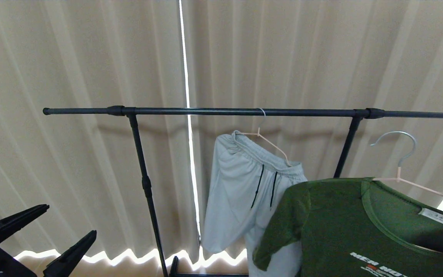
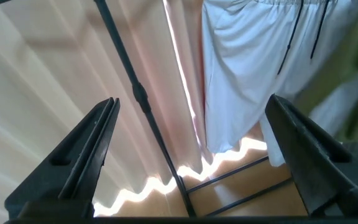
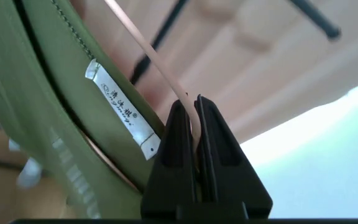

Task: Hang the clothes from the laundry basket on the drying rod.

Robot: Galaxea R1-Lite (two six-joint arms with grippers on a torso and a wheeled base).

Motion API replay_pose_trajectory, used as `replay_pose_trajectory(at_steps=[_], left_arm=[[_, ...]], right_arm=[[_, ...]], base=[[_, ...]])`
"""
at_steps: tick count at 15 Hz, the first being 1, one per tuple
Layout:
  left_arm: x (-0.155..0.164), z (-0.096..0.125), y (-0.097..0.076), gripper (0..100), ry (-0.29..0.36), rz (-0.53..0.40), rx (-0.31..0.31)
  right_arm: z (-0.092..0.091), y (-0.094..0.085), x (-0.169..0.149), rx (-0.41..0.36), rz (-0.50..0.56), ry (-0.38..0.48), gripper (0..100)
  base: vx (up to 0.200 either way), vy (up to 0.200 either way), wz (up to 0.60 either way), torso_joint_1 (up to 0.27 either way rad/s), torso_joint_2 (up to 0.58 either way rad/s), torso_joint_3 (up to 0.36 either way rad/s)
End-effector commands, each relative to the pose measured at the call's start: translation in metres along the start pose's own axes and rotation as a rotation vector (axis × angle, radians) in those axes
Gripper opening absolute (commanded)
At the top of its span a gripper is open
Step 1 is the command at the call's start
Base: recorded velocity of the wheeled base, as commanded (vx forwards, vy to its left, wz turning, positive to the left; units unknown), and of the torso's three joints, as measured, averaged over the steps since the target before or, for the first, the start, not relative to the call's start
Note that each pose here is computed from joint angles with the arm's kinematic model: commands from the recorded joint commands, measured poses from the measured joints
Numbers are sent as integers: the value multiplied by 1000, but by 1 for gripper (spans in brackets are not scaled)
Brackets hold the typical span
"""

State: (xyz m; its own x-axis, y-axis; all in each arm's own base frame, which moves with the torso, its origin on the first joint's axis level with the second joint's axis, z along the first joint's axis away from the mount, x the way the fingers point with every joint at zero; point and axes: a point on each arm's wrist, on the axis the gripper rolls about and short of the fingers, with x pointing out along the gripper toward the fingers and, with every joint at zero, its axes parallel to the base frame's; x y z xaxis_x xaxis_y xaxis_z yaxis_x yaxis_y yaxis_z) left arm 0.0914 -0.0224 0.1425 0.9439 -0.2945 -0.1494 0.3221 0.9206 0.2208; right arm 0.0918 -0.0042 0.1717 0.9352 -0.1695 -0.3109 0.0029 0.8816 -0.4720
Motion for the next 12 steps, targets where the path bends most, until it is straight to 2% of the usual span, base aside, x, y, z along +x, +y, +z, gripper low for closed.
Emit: replay_pose_trajectory(at_steps=[1,7,12], left_arm=[[-3,-1,0,100,-6,2,1],[-14,3,0,100,-71,26,18],[-11,3,0,100,-50,20,18]], right_arm=[[-17,-2,-21,36,-88,3,0],[-42,9,-19,99,-75,72,0],[-50,14,-24,97,-72,55,0]], base=[[0,0,0,0,0,0],[0,0,0,0,0,0],[0,0,0,0,0,0]])
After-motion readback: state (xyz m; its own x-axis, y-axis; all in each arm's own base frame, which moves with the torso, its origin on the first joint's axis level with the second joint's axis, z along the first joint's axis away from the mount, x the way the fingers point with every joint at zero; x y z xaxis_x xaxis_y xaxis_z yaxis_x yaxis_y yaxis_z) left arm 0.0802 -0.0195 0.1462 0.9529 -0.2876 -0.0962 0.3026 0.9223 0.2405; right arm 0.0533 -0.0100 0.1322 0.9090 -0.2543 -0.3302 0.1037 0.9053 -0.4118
